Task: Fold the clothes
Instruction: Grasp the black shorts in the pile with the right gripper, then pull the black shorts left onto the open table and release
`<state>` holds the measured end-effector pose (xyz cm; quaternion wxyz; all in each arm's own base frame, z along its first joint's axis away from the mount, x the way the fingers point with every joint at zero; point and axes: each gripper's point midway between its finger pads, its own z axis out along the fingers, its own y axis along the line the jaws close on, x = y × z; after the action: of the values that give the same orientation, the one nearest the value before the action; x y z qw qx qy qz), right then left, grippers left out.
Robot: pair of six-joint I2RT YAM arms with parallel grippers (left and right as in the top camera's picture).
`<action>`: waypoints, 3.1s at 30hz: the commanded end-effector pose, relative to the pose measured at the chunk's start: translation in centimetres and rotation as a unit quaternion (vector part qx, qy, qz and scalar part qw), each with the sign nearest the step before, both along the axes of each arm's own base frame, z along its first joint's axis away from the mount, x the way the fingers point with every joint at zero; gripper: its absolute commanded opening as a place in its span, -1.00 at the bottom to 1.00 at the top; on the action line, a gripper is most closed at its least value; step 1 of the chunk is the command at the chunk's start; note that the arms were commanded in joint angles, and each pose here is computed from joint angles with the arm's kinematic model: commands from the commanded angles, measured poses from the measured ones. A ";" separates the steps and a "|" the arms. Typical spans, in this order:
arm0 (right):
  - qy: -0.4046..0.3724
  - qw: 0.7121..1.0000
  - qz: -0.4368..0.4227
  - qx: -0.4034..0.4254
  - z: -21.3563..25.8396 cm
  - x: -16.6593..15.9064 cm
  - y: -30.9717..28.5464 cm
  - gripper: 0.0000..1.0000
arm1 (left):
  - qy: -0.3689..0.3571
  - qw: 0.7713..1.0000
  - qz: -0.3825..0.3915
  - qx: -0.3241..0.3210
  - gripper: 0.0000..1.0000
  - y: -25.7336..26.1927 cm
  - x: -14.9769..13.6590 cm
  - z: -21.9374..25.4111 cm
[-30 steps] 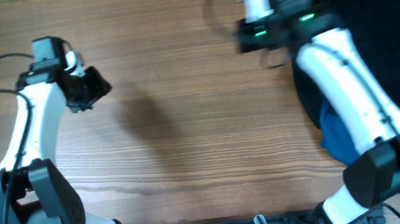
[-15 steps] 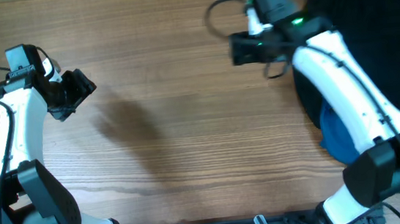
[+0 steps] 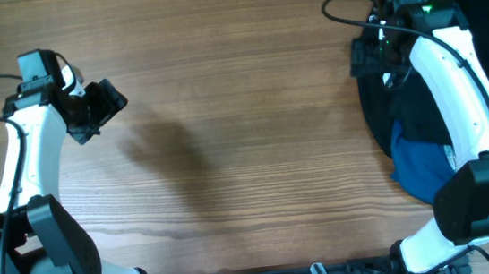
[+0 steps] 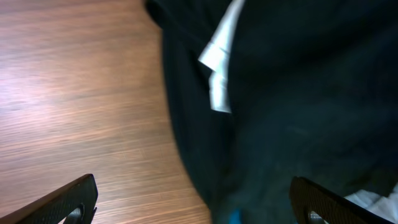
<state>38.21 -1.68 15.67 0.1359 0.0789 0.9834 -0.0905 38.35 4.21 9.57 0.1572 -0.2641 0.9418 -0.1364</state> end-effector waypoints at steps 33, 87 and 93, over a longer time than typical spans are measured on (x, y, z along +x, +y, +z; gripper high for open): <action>0.040 0.997 -0.062 0.020 -6.7 -1.5 -4.2 -0.92 | -0.033 0.999 -0.039 0.005 0.80 -2.8 1.7 1.2; -0.085 0.942 0.241 0.219 4.4 2.8 24.9 0.81 | -0.078 0.996 -0.052 0.009 0.82 0.7 2.5 2.0; -0.052 0.968 0.138 0.202 -1.2 6.8 16.2 0.75 | -0.066 0.988 -0.105 0.092 0.96 -2.5 3.1 1.5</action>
<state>44.16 17.57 18.55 0.2186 -0.0658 0.9613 0.1543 40.92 1.95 10.63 0.2128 -0.1702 0.9517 -0.1414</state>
